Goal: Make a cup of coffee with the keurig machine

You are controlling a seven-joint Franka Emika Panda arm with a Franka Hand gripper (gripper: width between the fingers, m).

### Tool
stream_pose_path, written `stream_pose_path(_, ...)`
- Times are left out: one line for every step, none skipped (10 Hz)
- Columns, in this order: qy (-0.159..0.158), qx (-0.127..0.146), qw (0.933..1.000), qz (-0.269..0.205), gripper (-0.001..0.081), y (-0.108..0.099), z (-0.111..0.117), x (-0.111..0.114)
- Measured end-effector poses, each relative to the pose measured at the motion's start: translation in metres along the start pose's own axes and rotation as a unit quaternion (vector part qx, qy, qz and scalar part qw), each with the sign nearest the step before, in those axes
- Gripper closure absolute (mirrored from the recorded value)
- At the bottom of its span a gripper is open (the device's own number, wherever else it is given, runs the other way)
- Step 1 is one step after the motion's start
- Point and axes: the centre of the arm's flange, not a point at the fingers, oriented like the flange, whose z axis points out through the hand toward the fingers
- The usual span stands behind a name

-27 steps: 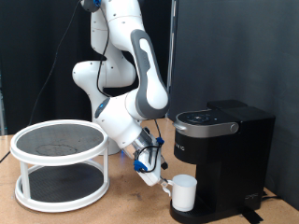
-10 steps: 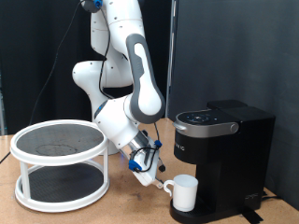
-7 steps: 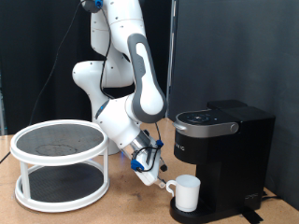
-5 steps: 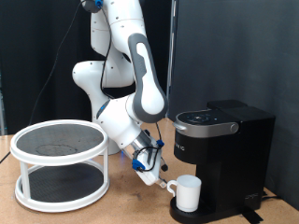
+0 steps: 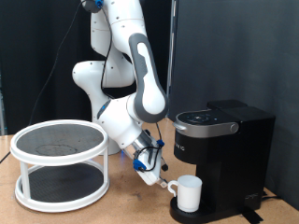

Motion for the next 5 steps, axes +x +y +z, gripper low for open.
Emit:
stream_pose_path(0.01, -0.004, 0.9999, -0.004, 0.0072, -0.001, 0.0, 0.007)
stream_pose_path(0.013, -0.008, 0.9999, -0.002, 0.0072, -0.003, -0.002, 0.012)
stream_pose_path(0.012, -0.008, 0.9999, 0.002, 0.0072, -0.005, -0.005, 0.016)
stream_pose_path(0.012, 0.0, 0.9999, 0.004, 0.0072, -0.008, -0.008, 0.017)
stream_pose_path(0.015, 0.009, 0.9998, 0.003, 0.0072, -0.01, -0.009, 0.017)
